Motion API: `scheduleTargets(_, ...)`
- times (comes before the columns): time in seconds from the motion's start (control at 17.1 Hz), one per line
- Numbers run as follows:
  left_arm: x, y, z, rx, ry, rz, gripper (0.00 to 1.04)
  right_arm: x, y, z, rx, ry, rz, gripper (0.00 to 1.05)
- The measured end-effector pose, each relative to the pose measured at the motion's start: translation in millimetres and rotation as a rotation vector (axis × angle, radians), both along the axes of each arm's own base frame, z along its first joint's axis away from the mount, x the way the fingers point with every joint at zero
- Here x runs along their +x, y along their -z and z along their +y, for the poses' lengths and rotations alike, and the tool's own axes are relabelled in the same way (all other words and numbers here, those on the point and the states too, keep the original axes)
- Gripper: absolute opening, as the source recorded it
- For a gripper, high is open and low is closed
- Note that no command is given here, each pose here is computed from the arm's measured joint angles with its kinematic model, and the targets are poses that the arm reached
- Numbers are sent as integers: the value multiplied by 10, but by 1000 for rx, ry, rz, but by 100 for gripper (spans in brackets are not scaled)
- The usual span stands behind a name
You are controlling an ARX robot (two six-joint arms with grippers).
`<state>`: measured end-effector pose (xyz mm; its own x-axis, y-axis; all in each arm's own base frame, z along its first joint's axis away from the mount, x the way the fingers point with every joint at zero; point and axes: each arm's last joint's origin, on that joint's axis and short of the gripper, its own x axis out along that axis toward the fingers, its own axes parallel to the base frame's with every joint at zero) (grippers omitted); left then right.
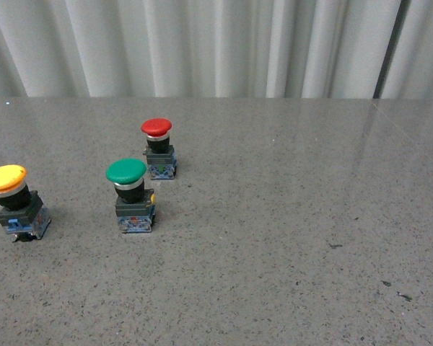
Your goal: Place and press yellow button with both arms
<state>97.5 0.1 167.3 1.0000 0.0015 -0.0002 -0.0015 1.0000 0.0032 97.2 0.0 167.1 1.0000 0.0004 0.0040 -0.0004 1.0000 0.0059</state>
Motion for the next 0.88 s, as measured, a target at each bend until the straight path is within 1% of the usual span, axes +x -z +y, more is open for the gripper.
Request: scheduleTargets(0.88, 0, 0, 0, 0, 0, 0, 98, 0, 0, 0, 0, 0, 0, 98)
